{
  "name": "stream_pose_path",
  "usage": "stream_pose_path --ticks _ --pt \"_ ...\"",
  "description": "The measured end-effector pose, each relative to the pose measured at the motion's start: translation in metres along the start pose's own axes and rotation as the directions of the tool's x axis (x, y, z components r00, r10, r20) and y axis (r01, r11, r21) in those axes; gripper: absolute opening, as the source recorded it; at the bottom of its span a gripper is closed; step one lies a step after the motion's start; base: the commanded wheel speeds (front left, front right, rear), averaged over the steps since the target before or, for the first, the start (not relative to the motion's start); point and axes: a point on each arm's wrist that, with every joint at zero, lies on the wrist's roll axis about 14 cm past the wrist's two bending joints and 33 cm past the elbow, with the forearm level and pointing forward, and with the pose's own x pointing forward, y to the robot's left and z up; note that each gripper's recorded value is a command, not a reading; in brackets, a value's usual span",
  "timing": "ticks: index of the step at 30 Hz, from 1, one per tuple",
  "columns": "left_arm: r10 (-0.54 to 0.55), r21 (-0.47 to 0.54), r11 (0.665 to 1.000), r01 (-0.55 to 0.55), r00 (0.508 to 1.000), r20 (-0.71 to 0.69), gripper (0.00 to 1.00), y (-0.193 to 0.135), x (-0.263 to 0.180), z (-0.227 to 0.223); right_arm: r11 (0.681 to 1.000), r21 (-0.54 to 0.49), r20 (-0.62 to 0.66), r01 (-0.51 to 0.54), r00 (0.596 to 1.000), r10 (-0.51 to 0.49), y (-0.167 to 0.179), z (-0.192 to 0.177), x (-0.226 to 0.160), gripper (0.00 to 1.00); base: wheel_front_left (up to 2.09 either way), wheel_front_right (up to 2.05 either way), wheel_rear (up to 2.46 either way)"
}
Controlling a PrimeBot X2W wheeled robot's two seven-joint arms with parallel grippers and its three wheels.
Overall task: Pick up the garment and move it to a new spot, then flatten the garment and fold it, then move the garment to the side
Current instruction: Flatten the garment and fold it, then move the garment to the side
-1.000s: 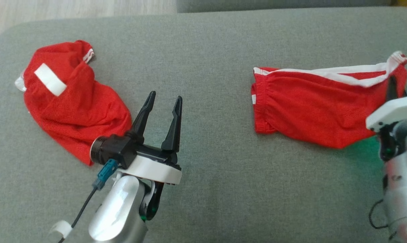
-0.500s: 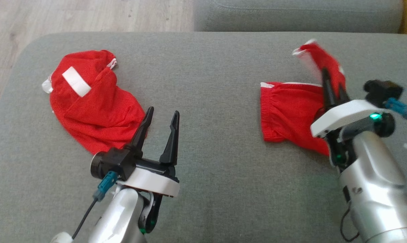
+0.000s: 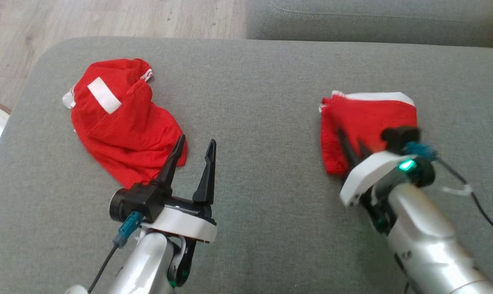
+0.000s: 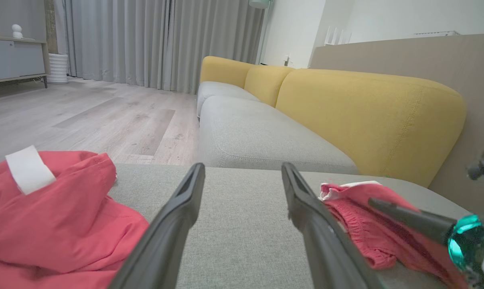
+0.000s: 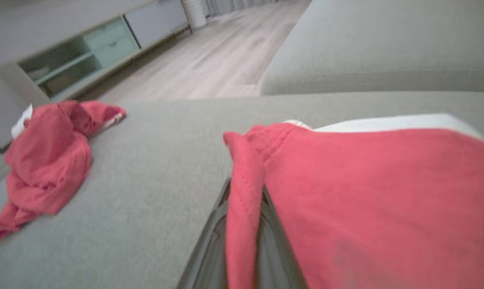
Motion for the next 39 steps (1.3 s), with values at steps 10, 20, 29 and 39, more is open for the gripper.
stream_pose_path --ticks 10,20,29,39 --pt "-0.008 0.002 1.0 0.008 1.0 0.014 1.0 -0.004 0.004 0.005 0.993 -0.091 -0.14 -0.076 0.988 0.063 0.02 -0.038 -0.016 1.0 0.0 0.0 0.0" --pt "-0.048 -0.001 0.999 0.048 0.997 0.053 1.0 -0.017 0.016 0.017 0.987 -0.091 0.112 0.134 0.986 -0.123 -0.061 0.029 -0.043 1.0 0.0 0.0 0.0" --pt "-0.09 -0.014 0.996 0.091 0.992 0.083 1.0 -0.031 0.026 0.025 0.934 -0.091 0.313 0.346 0.9 -0.303 -0.117 0.077 -0.093 1.0 0.0 0.0 0.0" --pt "-0.095 -0.015 0.995 0.095 0.995 0.023 1.0 -0.032 0.014 0.002 0.902 -0.006 0.307 0.432 0.859 -0.409 -0.104 0.027 -0.134 1.0 0.0 0.0 0.0"
